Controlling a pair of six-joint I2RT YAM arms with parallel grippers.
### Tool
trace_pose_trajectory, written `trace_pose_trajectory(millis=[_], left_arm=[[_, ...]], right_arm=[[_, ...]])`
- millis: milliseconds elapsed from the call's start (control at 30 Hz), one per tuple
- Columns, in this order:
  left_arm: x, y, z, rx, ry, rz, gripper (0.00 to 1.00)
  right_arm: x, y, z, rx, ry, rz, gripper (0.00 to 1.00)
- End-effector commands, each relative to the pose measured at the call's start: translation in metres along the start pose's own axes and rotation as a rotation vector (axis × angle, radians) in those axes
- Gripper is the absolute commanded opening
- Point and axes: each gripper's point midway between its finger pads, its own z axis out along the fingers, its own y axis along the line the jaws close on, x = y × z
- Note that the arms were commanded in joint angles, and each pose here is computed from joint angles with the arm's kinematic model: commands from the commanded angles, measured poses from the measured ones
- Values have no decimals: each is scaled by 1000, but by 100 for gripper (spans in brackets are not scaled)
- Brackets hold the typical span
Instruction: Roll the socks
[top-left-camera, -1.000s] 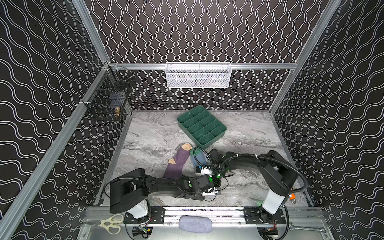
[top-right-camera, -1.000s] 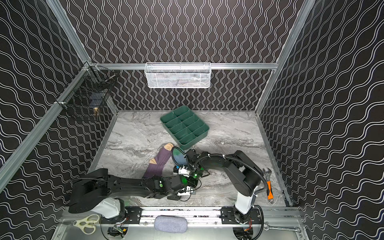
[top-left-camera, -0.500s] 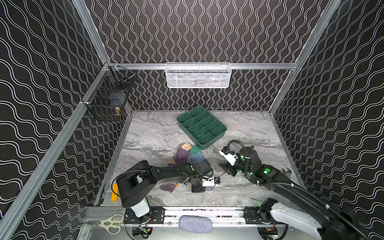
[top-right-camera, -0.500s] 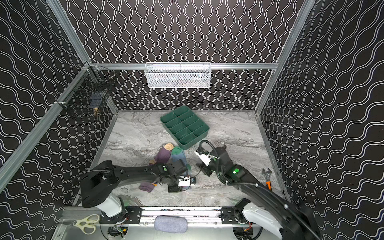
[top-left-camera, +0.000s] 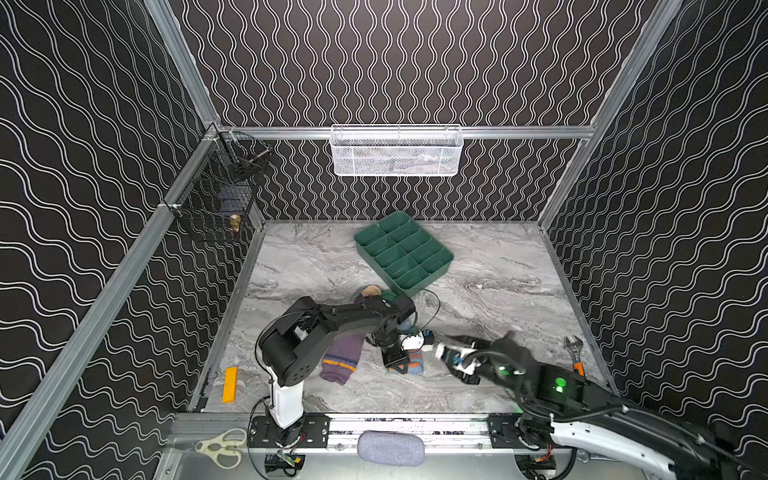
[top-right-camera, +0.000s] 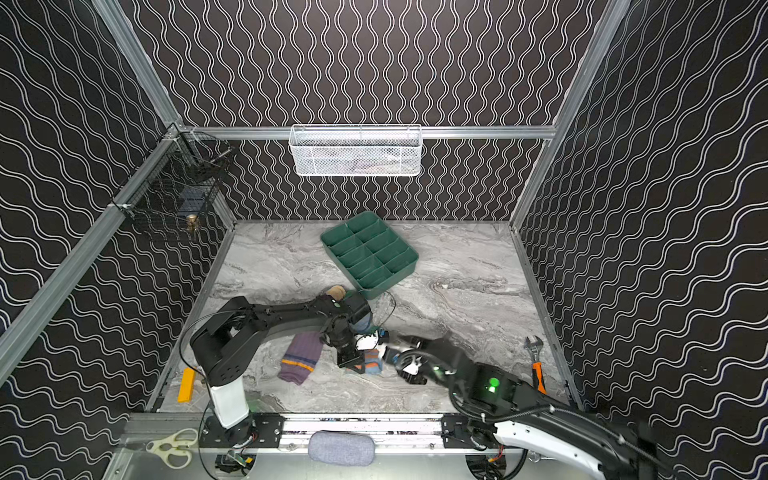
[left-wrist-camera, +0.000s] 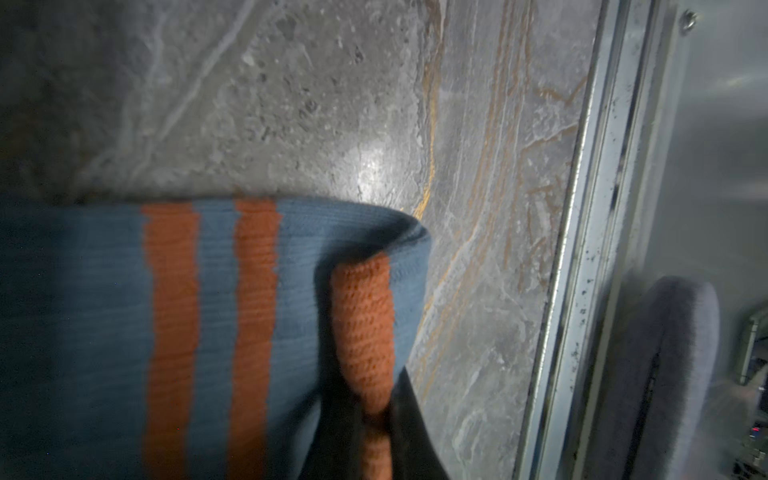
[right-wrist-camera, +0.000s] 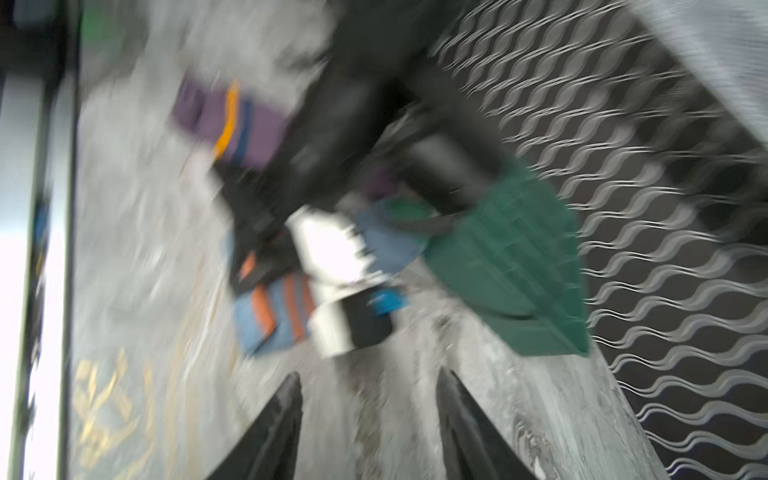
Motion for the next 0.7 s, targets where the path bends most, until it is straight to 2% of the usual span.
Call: trace_pose_trajectory(millis=[0, 67, 233, 400, 567, 667], left_arm=[[47, 28, 9, -111, 204, -68, 0], [47, 34, 8, -115, 202, -81, 0], [45, 40, 9, -110, 208, -91, 0], [47, 40, 13, -93, 219, -100, 0], [47, 41, 15, -86, 224, -104, 0], [46, 42, 16, -85, 220, -103, 0]], right_arm=[[24, 20, 10, 18, 168, -222, 53], [15, 39, 19, 8, 149, -287, 55], [7, 68, 55, -16, 113, -329, 57], [6, 73, 87, -7, 102, -350, 57], [24, 77, 106, -66, 129, -305, 50], [38, 83, 113, -106, 172, -297, 40]])
